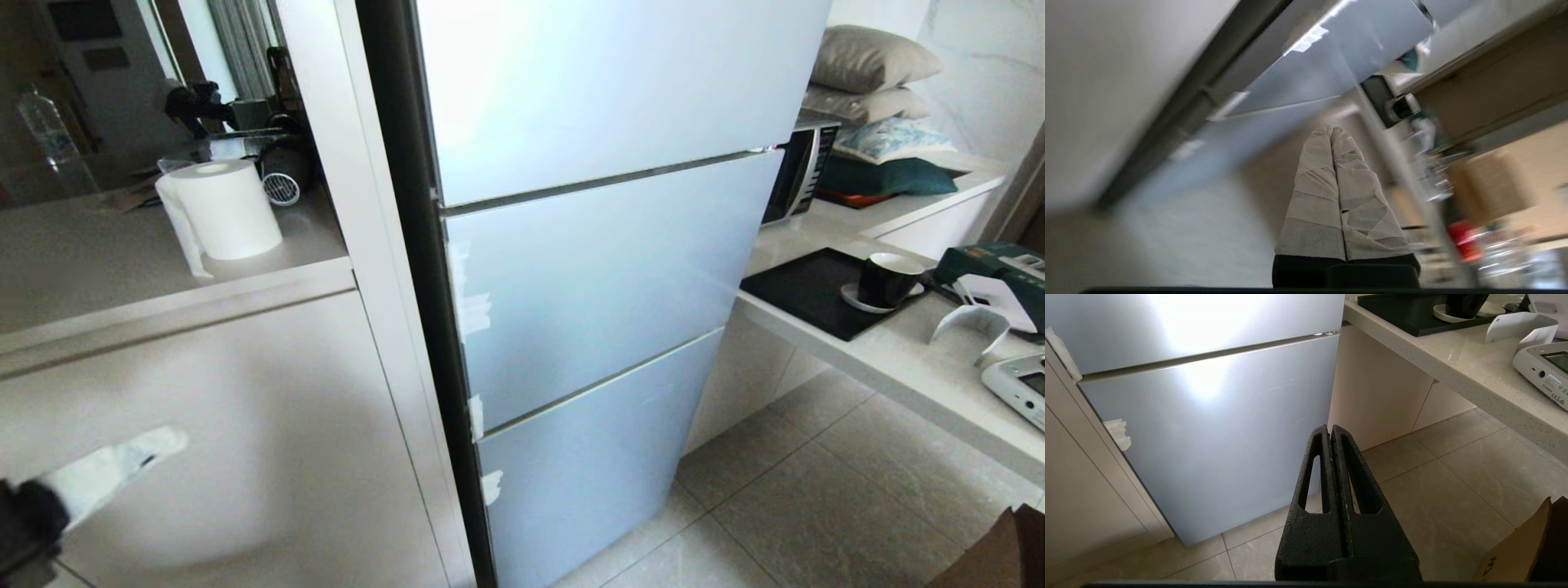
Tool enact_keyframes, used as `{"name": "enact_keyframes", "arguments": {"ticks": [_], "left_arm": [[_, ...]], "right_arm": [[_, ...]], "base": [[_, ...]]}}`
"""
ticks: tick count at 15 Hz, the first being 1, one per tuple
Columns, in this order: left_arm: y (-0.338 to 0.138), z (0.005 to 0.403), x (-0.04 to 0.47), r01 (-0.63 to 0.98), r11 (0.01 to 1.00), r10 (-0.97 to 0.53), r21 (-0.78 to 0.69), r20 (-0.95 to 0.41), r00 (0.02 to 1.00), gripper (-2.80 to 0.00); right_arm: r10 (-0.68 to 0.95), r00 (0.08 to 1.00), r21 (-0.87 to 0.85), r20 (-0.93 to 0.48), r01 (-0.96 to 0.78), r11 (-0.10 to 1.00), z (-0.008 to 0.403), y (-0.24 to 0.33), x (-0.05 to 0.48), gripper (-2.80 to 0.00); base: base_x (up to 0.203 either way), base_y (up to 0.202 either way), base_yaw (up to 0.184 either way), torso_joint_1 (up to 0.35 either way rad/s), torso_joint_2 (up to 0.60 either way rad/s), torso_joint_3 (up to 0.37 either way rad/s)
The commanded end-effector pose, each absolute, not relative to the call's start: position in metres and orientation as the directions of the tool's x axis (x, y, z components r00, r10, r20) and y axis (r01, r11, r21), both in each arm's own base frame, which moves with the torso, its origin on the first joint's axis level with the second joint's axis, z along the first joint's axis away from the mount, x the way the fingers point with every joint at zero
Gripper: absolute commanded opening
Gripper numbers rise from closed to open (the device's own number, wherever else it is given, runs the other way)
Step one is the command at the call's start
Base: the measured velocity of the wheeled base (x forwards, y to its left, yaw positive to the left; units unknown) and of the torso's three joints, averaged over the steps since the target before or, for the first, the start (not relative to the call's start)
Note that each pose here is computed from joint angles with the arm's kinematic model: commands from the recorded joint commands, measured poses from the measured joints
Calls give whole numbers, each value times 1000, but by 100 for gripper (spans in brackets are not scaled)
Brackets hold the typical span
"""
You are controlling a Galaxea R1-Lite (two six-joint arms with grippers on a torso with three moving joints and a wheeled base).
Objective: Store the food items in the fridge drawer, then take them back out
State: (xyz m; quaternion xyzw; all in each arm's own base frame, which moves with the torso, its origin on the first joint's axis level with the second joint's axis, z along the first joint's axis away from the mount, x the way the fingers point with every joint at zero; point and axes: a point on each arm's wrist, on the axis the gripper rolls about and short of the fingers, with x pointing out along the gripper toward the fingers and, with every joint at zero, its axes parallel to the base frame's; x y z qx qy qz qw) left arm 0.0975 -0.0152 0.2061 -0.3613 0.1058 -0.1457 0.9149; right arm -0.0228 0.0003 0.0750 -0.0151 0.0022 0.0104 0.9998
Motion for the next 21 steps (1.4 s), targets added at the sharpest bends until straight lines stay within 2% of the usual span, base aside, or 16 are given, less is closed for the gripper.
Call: {"name": "enact_keyframes", "arguments": {"ticks": [1, 4, 7, 10, 13, 21], "left_arm": [[-28, 180, 179, 91, 665, -376, -741, -227, 899, -280], [-59, 165, 232, 145, 674, -395, -724, -187, 899, -280], [-96, 174, 275, 129, 691, -269, -712, -87, 959, -280], [-105, 192, 292, 128, 651, -194, -748, -2, 981, -280], [-112, 197, 311, 100, 647, -120, -756, 28, 992, -280], [-147, 206, 337, 180, 619, -173, -764, 91, 981, -280]], "right_arm": [[21, 1000, -31, -3, -21, 999, 75, 0, -23, -280], [21, 1000, -31, -3, -21, 999, 75, 0, -23, -280], [21, 1000, -31, -3, -22, 999, 75, 0, -23, -280], [21, 1000, -31, -4, -21, 999, 75, 0, -23, -280], [20, 1000, -31, -3, -20, 999, 75, 0, -23, -280], [21, 1000, -31, -3, -21, 999, 75, 0, -23, -280]], "base": [[0, 0, 0, 0, 0, 0], [0, 0, 0, 0, 0, 0], [0, 0, 0, 0, 0, 0], [0, 0, 0, 0, 0, 0], [0, 0, 0, 0, 0, 0], [0, 0, 0, 0, 0, 0]]}}
